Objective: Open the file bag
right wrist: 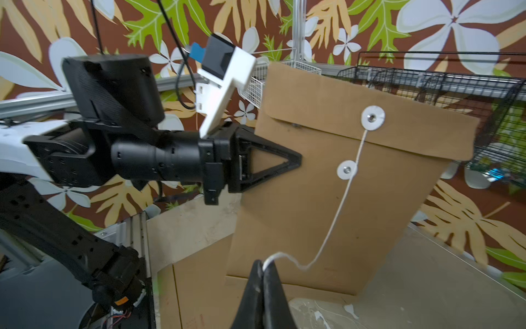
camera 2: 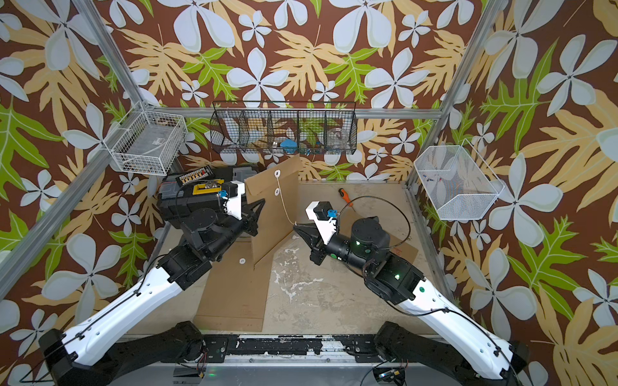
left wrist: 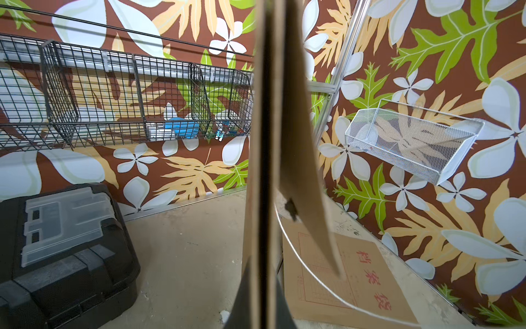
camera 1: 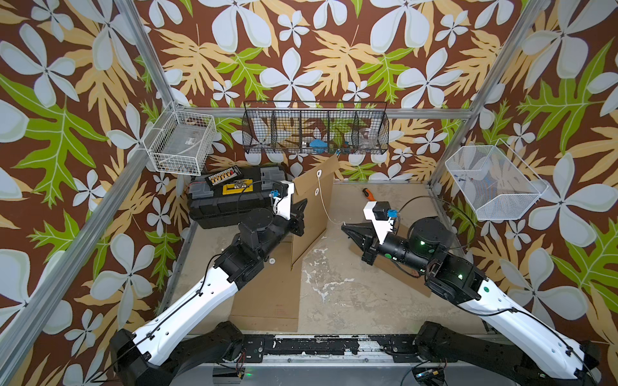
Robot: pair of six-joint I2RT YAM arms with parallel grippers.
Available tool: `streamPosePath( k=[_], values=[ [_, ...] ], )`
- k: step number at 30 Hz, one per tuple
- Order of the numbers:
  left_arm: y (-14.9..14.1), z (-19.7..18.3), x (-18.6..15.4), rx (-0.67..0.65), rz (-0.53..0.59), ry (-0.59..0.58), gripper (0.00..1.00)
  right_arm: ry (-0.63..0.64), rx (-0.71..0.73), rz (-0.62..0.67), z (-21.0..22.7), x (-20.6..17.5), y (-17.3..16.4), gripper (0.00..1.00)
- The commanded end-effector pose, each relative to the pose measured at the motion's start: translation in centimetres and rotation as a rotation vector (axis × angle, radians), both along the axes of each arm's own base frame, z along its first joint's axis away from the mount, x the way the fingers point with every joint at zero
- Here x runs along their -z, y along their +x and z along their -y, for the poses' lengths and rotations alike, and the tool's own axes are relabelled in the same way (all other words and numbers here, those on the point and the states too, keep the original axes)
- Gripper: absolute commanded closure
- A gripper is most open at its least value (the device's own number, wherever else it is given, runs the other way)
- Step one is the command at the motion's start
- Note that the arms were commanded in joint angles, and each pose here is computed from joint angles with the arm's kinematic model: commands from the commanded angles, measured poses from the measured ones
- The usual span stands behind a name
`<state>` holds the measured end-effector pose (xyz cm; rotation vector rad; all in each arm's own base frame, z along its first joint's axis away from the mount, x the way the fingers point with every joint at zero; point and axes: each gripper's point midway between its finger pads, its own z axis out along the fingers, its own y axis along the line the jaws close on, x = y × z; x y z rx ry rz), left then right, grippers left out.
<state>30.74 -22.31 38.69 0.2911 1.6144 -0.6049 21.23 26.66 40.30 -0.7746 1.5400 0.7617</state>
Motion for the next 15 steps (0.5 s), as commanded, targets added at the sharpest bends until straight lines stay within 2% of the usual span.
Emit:
streamPosePath(
  k=[1,11,15],
  values=[
    [-0.4,-0.6,-0.5,-0.012,0.002,-0.002,1.0,-0.049,0.14,0.024,2.1,0.4,1.4,1.0],
    [-0.8,-0.9,1.2,-0.007,-0.055,0.017,1.0,-0.02,0.312,0.104,6.3,-1.8,1.6,1.0],
    [-1.1,-0.6,1.3,0.018,-0.071,0.001,1.0,-0.029,0.45,0.119,9.0,-2.5,2.3,1.0]
  ],
)
